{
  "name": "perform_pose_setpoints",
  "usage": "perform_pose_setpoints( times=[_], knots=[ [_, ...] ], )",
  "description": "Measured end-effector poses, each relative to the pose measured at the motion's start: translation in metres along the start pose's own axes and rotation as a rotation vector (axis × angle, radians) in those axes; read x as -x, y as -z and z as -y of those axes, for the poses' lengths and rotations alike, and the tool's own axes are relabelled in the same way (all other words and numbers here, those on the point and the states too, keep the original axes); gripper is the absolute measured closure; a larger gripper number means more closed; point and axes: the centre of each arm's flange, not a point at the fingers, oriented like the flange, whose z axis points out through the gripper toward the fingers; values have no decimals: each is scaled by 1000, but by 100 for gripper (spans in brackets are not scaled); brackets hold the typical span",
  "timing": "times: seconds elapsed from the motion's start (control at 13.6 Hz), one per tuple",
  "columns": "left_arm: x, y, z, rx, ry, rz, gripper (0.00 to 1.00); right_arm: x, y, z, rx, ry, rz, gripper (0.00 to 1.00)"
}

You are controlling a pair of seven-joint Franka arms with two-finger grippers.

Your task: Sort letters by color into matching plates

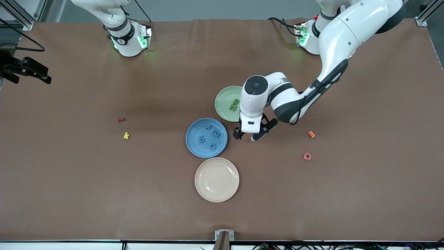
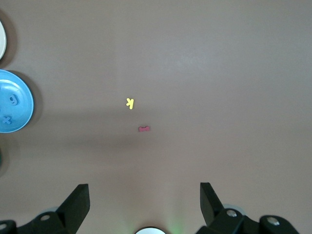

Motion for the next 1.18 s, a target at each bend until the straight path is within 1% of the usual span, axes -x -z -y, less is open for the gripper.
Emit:
perform_pose_setpoints(
  times=[0.15, 0.29, 0.59, 0.74, 0.96, 1.18],
  knots=[
    [-17, 4, -1, -28, -54, -22, 0, -1, 1, 3, 0, 5, -6, 0],
    [-41, 6, -2, -39, -81, -45, 0, -1, 1, 1, -1, 2, -8, 0],
    [-81, 5, 1, -47, -51, -84, 0, -1, 1, -8, -3, -14, -8, 0],
    [-101, 0, 6, -63, -80, -101, 0, 0, 1, -14, -4, -25, -8, 0],
    [-130, 14, 13, -65, -150, -92, 0, 0, 1, -15, -4, -27, -8, 0],
    [-167, 63, 24, -31, -203, -65, 0, 0, 1, -14, -5, -25, -9, 0]
  ],
)
